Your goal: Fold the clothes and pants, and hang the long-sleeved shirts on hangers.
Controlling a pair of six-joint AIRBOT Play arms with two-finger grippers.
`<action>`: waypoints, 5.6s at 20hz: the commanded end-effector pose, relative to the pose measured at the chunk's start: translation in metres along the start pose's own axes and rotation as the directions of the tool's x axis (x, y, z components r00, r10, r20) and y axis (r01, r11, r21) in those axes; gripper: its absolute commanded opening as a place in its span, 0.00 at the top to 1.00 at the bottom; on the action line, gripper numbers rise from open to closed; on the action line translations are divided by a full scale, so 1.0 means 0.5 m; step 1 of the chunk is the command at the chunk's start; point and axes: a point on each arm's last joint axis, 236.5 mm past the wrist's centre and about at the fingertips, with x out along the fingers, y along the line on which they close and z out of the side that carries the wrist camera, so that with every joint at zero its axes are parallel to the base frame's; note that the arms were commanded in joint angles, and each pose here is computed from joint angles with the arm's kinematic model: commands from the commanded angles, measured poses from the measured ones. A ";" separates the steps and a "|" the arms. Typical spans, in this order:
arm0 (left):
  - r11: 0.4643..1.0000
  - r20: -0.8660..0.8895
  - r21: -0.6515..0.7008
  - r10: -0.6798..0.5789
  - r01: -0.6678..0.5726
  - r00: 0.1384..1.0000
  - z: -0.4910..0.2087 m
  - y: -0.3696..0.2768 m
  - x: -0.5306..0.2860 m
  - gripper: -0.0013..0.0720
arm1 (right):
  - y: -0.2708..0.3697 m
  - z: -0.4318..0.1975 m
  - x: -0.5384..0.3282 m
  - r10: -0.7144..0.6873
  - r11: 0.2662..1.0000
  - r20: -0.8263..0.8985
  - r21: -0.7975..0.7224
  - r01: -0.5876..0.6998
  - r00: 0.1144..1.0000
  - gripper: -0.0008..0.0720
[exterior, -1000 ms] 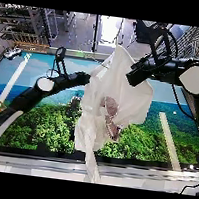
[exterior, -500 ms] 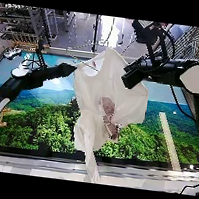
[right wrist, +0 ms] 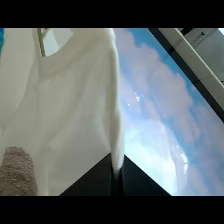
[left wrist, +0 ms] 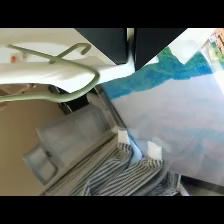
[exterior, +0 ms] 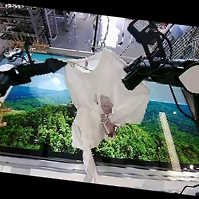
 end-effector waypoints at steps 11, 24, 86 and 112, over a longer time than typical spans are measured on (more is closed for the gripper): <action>0.987 -0.281 -0.092 -0.149 0.128 0.948 -0.101 -0.027 -0.091 0.96 | -0.092 0.051 0.018 -0.192 0.896 0.112 -0.384 0.221 0.975 0.96; 0.851 -0.327 -0.414 -0.469 0.322 0.820 -0.138 -0.067 -0.179 0.96 | -0.143 0.087 0.057 -0.305 0.802 0.210 -0.468 0.370 0.929 0.96; 0.875 -0.049 -0.356 0.334 -0.329 0.941 -0.054 -0.095 0.096 0.25 | -0.049 0.079 0.069 -0.110 0.994 0.190 0.010 0.110 0.976 0.96; 0.784 0.042 -0.562 0.347 -0.265 0.937 -0.056 0.027 0.170 0.96 | -0.004 0.061 0.065 -0.014 1.000 0.152 0.012 0.013 0.988 0.96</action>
